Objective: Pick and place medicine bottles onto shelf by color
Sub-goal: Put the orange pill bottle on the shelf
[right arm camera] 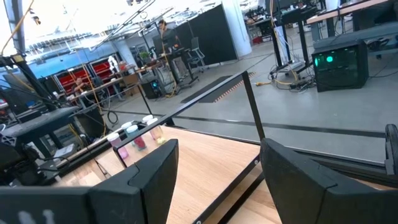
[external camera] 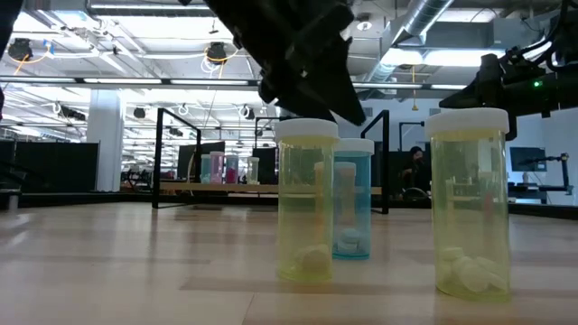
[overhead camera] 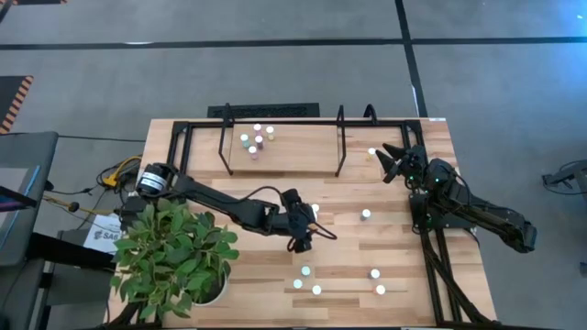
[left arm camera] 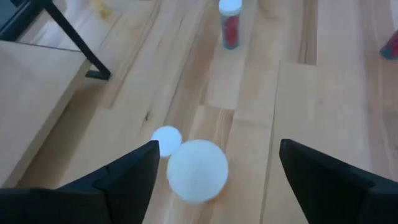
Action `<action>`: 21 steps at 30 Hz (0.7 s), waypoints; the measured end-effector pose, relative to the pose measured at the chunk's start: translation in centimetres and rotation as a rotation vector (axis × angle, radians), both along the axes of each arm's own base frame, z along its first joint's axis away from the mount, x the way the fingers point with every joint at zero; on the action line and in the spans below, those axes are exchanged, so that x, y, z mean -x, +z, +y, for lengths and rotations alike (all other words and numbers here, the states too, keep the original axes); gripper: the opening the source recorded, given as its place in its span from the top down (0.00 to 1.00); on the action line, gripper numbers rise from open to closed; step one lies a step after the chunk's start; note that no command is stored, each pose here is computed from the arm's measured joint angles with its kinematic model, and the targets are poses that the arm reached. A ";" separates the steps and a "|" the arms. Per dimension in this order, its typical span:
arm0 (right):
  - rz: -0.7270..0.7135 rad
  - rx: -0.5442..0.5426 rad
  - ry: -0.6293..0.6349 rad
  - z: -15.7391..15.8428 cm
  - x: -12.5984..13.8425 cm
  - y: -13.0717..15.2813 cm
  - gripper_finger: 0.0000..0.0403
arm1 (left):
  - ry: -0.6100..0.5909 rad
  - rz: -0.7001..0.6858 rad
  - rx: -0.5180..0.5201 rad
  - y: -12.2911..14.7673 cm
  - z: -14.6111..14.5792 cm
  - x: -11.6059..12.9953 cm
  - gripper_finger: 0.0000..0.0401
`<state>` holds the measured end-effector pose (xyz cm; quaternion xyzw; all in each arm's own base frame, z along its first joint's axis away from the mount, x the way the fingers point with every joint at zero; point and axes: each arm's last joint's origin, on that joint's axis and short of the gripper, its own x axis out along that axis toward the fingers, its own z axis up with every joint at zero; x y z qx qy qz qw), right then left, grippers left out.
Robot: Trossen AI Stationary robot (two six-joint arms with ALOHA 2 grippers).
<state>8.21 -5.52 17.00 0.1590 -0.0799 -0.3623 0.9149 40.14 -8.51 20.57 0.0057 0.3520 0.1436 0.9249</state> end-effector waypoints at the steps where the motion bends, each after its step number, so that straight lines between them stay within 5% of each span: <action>1: 0.001 0.000 0.000 0.0 0.0 0.0 0.38 | 0.002 0.001 -0.005 0.0 -0.1 0.0 0.19; 12: 0.001 0.000 0.000 0.0 0.0 0.0 0.38 | 0.070 0.004 0.009 -1.5 -0.1 -0.4 0.18; 21: 0.001 0.000 0.000 0.0 0.0 0.0 0.38 | 0.237 -0.029 0.034 -2.7 -0.2 -0.4 0.11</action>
